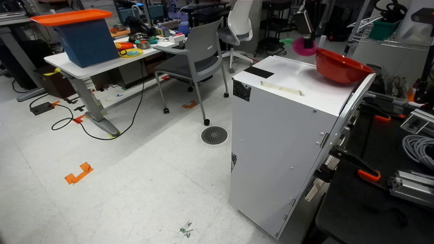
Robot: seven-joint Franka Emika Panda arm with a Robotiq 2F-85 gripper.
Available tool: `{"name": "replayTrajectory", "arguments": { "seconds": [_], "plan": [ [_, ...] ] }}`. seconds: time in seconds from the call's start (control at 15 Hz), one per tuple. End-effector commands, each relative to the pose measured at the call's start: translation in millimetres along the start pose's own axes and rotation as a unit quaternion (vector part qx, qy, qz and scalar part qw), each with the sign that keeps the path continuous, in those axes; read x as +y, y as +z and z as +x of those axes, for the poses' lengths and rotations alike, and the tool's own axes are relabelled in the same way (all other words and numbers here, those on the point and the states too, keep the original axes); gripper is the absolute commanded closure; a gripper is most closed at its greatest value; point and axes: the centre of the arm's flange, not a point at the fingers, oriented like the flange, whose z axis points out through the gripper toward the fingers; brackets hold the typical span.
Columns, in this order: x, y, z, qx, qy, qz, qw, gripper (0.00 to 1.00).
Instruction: Pick up the purple toy from the top of the cabinet and put it in the orange bowl.
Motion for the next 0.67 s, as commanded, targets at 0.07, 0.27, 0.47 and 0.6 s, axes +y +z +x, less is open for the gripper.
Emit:
{"name": "replayTrajectory", "arguments": {
  "seconds": [0.07,0.27,0.47,0.6],
  "plan": [
    [1.2,-2.0,-9.5,-0.011,0.010,0.013,0.9998,0.98],
    [3.3,1.6,-6.5,-0.017,0.010,0.017,0.9997,0.98],
    [7.2,5.4,-2.0,-0.024,0.010,0.022,0.9994,0.98],
    [11.1,10.5,2.7,-0.032,0.007,0.033,0.9989,0.98]
  ]
}}
